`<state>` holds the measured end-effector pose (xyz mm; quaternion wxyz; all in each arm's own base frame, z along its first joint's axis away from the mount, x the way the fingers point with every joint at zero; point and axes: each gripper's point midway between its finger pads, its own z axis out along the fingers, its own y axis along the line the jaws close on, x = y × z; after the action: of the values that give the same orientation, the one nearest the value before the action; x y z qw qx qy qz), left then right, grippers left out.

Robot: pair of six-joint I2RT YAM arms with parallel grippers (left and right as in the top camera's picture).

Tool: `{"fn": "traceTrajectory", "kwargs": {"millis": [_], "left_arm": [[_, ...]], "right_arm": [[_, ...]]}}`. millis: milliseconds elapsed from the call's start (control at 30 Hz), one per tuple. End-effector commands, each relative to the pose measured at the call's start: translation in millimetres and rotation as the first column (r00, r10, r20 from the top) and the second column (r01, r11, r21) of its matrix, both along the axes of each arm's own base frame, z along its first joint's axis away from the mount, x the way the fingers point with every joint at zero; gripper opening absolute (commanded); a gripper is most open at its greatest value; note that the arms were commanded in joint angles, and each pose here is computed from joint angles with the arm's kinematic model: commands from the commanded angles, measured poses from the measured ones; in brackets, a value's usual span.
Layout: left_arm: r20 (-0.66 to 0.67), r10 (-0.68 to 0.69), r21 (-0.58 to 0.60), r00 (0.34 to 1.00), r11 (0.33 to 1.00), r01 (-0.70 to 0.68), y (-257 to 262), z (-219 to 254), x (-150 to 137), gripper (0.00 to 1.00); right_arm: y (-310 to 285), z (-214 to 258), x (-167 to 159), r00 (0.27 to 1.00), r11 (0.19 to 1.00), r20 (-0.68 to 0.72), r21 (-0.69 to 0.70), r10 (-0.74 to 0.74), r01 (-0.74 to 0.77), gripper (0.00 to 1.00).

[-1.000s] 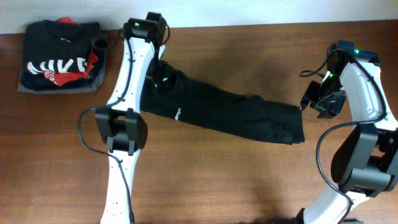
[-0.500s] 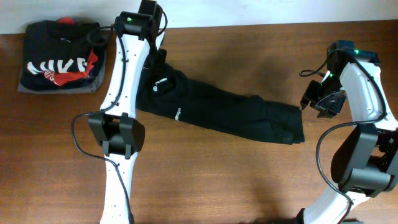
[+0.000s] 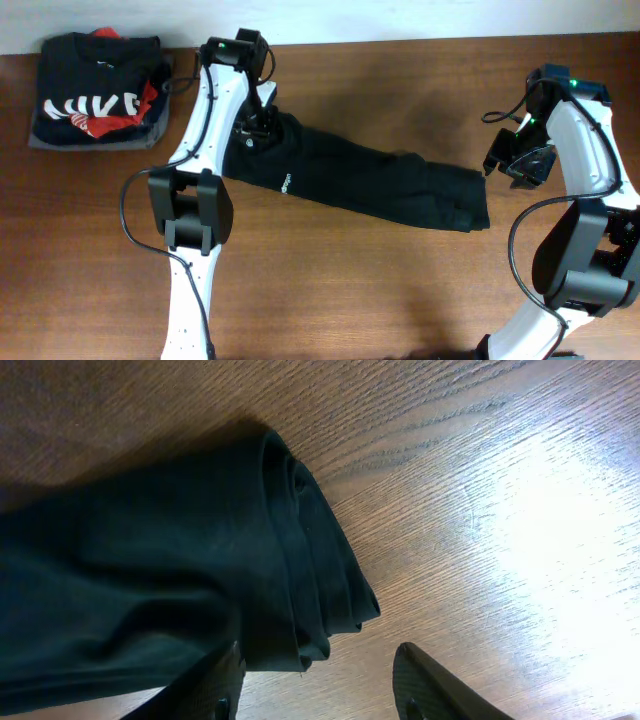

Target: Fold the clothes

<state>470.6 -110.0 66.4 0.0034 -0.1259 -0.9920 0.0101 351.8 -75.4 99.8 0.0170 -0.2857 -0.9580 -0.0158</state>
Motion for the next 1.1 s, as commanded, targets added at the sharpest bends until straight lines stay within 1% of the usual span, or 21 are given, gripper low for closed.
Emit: {"fn": "traceTrajectory", "kwargs": {"millis": [0,167,333,500,700,800,1033,1067], "left_arm": [[0.037,-0.008,-0.024,0.999,1.000,0.009,-2,6,7,0.47],[0.062,0.009,-0.019,0.998,1.000,-0.008,6,6,15,0.47],[0.081,0.028,0.066,0.996,0.997,-0.033,31,6,20,0.47],[0.096,0.034,0.101,0.995,0.994,-0.044,40,7,23,0.47],[0.107,0.035,0.091,0.994,0.995,-0.045,39,7,26,0.47],[0.095,0.035,0.066,0.995,0.997,-0.041,34,4,24,0.46],[0.053,0.035,0.075,0.998,0.996,-0.039,36,-14,16,0.46],[0.052,0.035,0.076,0.998,0.996,-0.039,36,-14,16,0.42]], "right_arm": [[0,7,0,1.000,1.000,0.018,-0.013,0.012,-0.012,0.53],[0,7,0,1.000,1.000,0.018,-0.013,0.012,-0.012,0.53],[0,7,0,1.000,1.000,0.019,-0.013,0.012,-0.011,0.53],[0,7,1,1.000,1.000,0.022,-0.014,0.012,-0.011,0.53],[0,7,1,1.000,1.000,0.022,-0.014,0.012,-0.011,0.53],[0,7,1,1.000,1.000,0.022,-0.014,0.012,-0.011,0.53],[0,7,1,1.000,1.000,0.022,-0.014,0.012,-0.011,0.53],[0,7,1,1.000,1.000,0.022,-0.014,0.012,-0.011,0.53]]}}
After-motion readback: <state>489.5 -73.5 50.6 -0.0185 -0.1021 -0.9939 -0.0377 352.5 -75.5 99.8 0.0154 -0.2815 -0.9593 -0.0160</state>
